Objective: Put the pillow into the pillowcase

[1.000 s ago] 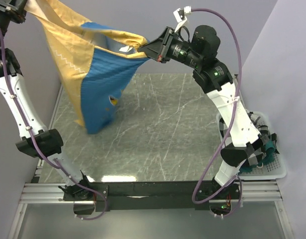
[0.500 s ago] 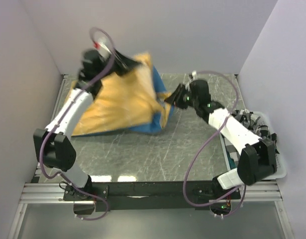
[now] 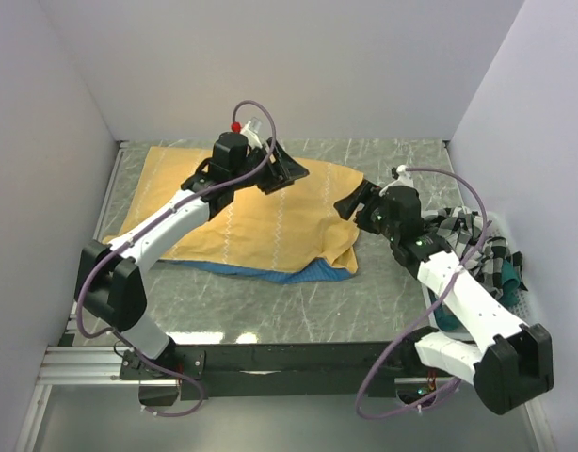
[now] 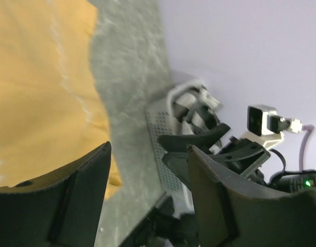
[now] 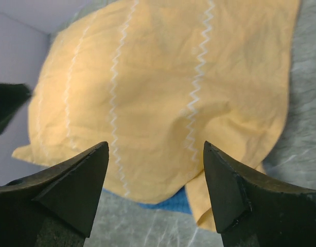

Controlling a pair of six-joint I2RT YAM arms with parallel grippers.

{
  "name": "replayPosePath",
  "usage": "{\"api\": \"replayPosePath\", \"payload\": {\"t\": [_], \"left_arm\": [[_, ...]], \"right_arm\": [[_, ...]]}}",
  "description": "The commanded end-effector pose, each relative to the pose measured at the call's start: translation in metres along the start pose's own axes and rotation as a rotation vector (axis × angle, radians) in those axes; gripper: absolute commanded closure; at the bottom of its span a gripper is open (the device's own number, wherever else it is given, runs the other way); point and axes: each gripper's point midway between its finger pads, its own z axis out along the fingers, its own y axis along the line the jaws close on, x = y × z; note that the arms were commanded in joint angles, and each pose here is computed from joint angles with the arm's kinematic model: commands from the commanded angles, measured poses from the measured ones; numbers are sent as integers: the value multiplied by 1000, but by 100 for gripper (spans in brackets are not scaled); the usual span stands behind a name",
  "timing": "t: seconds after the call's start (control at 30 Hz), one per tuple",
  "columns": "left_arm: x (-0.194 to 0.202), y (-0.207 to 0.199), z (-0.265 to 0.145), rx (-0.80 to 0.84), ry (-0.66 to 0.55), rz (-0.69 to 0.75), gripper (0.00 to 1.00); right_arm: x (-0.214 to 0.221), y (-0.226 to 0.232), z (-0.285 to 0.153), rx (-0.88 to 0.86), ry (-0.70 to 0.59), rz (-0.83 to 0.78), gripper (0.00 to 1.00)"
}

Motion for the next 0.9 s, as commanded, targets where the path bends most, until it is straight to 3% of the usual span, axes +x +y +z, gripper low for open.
{"api": "replayPosePath", "payload": {"t": [0.0, 0.1, 0.17, 0.2, 0.3, 0.33, 0.43, 0.63, 0.77, 0.87], "left_arm": [[-28, 48, -41, -380, -223, 92, 34], [-28, 112, -74, -538, -339, -5, 34], [-45, 142, -89, -545, -424, -102, 37], [-33, 168, -94, -574, -405, -145, 38], [-33, 232, -114, -659, -423, -287, 46], [-41, 252, -128, -686, -464, -343, 54], [-39, 297, -155, -733, -521, -465, 60], [-52, 347, -199, -807, -625, -621, 74], [-73, 347, -207, -822, -644, -597, 72], [-93, 325, -201, -753, -631, -527, 65]], "right_arm": [[6, -11, 23, 0, 49, -14, 19], [25, 0, 40, -58, 137, -45, 15], [40, 1, 53, -39, 189, -74, 13], [54, 6, 55, -40, 222, -97, 12], [79, 1, 60, -9, 264, -110, 12], [89, 2, 58, -8, 271, -122, 12], [107, -13, 49, 24, 275, -120, 12], [136, -27, 20, 5, 271, -102, 12], [154, -25, 15, -22, 298, -95, 13], [159, -18, 15, -53, 305, -86, 14]]}}
